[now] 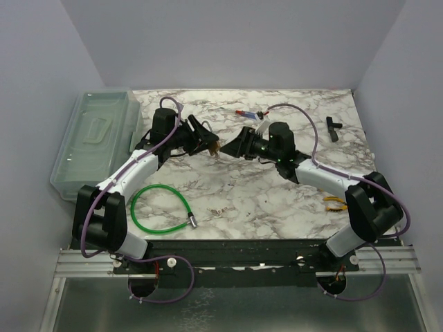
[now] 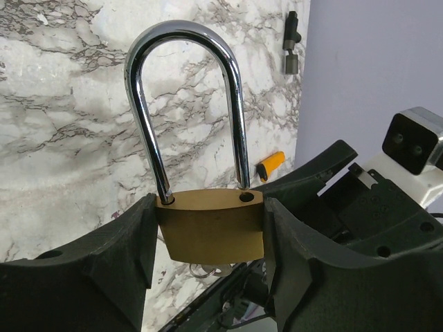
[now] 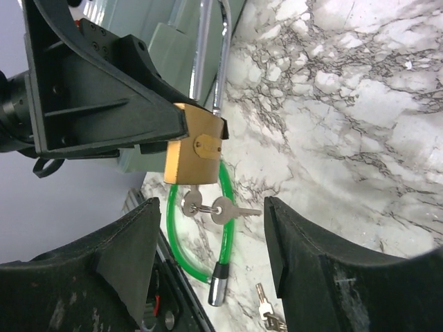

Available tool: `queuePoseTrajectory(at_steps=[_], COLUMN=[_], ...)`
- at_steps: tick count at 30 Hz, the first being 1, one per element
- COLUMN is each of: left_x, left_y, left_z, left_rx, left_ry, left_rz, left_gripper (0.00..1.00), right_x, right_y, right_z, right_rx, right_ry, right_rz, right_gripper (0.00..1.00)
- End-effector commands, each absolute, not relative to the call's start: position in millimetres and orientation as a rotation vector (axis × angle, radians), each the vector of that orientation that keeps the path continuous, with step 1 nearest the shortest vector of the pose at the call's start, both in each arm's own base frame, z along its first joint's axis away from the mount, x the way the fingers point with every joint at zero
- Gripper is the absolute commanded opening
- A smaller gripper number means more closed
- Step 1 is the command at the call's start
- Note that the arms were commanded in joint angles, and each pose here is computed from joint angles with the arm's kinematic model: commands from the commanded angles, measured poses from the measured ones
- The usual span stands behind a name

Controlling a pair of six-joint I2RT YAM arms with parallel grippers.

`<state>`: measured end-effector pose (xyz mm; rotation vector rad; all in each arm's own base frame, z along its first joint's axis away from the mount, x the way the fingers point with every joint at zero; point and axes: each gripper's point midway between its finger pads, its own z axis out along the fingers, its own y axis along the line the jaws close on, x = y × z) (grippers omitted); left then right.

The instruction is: Unlock with the key

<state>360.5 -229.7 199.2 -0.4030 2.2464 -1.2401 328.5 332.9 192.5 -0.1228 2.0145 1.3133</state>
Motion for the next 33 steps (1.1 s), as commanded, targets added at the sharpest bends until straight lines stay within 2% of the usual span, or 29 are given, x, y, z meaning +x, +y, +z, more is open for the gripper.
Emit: queuePoseTrajectory(at_steps=[1,12,17,24,33], left_x=[370,369,367,366,365], left_y=[-234,-235,-234,-234,-234], left_z=[231,234,239,241,243], left_rx=[-0.349,-0.348,-0.344,-0.341,-0.337], left_ry=[2.156,2.153,2.142,2.141,2.138], left_rz=[-1.273,-1.285,-1.29,-1.3,-1.308], left_gripper=[0.0,0.0,0.0,0.0,0.0], right_x=[336,343,350,361,375], right_y=[342,373,382,382,380], right_z=[205,206,202,196,189], right_rx=[-0.182,-0.213,-0.202,-0.148,-0.066], right_ry=[1.979,1.962,1.966,1.954,1.927], right_rz=[1.244,1.172,1.111,1.022,0.947], right_gripper=[0.67,0.68,0.65,0.59,0.45])
